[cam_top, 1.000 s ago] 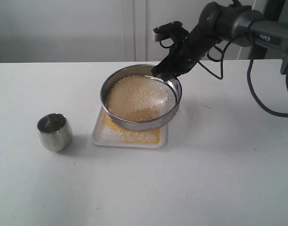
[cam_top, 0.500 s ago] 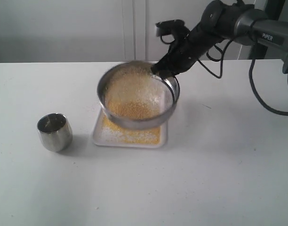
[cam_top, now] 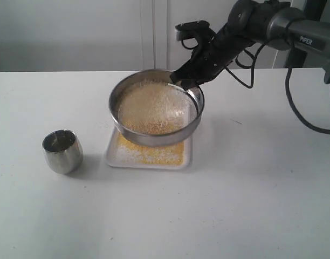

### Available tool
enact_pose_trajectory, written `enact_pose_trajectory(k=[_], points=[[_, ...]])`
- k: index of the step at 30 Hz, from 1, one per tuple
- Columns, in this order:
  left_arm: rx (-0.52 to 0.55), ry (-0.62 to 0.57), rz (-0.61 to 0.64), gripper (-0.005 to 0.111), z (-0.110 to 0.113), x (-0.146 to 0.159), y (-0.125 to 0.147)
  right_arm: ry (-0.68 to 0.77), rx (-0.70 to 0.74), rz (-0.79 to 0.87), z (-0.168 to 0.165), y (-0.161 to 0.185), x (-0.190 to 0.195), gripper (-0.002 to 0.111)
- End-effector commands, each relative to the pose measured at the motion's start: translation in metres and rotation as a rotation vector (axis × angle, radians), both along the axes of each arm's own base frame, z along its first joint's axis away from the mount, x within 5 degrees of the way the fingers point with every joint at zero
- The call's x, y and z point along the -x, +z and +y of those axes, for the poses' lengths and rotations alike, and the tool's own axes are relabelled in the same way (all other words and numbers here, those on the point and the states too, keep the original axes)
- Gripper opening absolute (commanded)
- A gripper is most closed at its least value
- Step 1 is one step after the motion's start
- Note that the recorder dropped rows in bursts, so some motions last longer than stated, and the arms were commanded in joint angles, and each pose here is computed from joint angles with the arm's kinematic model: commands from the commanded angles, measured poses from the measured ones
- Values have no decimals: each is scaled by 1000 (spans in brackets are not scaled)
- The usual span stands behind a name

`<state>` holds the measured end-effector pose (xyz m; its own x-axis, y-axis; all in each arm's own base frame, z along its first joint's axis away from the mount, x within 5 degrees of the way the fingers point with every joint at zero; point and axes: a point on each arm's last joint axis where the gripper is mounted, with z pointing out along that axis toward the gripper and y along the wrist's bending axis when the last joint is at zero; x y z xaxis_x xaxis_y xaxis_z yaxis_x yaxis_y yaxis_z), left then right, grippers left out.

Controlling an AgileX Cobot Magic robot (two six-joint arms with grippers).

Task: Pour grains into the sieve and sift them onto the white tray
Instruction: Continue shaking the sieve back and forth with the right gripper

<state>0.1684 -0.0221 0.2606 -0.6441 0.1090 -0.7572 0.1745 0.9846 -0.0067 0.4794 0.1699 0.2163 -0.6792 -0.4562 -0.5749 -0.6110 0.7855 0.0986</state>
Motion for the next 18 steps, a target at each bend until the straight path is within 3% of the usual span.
enact_pose_trajectory(k=[1, 2, 3, 4, 5, 6, 7, 8, 9, 10, 11, 14, 15, 16, 18], points=[[3, -7, 4, 0, -1, 2, -1, -402, -232, 69, -12, 14, -11, 0], [3, -7, 4, 0, -1, 2, -1, 67, -145, -12, 13, 16, 5, 0], [3, -7, 4, 0, -1, 2, -1, 229, -49, -62, 15, 14, 10, 0], [3, -7, 4, 0, -1, 2, -1, -53, -78, -53, 4, 15, -2, 0], [3, -7, 4, 0, -1, 2, -1, -387, -229, 27, -6, 15, -12, 0], [3, -7, 4, 0, -1, 2, -1, -316, -237, 29, -2, 14, -10, 0], [3, -7, 4, 0, -1, 2, -1, -16, -166, -17, 14, 15, 1, 0], [3, -7, 4, 0, -1, 2, -1, 172, -67, -62, 16, 12, 7, 0], [3, -7, 4, 0, -1, 2, -1, -30, -71, -53, 9, 12, -1, 0], [3, -7, 4, 0, -1, 2, -1, -338, -178, 15, -3, 11, -10, 0], [3, -7, 4, 0, -1, 2, -1, -395, -232, 51, -3, 11, -11, 0], [3, -7, 4, 0, -1, 2, -1, 166, -70, -40, 18, 10, 8, 0], [3, -7, 4, 0, -1, 2, -1, 197, -30, -58, 17, 10, 9, 0], [3, -7, 4, 0, -1, 2, -1, 54, -32, -63, 11, 10, 2, 0], [3, -7, 4, 0, -1, 2, -1, -361, -188, 13, -3, 12, -11, 0]])
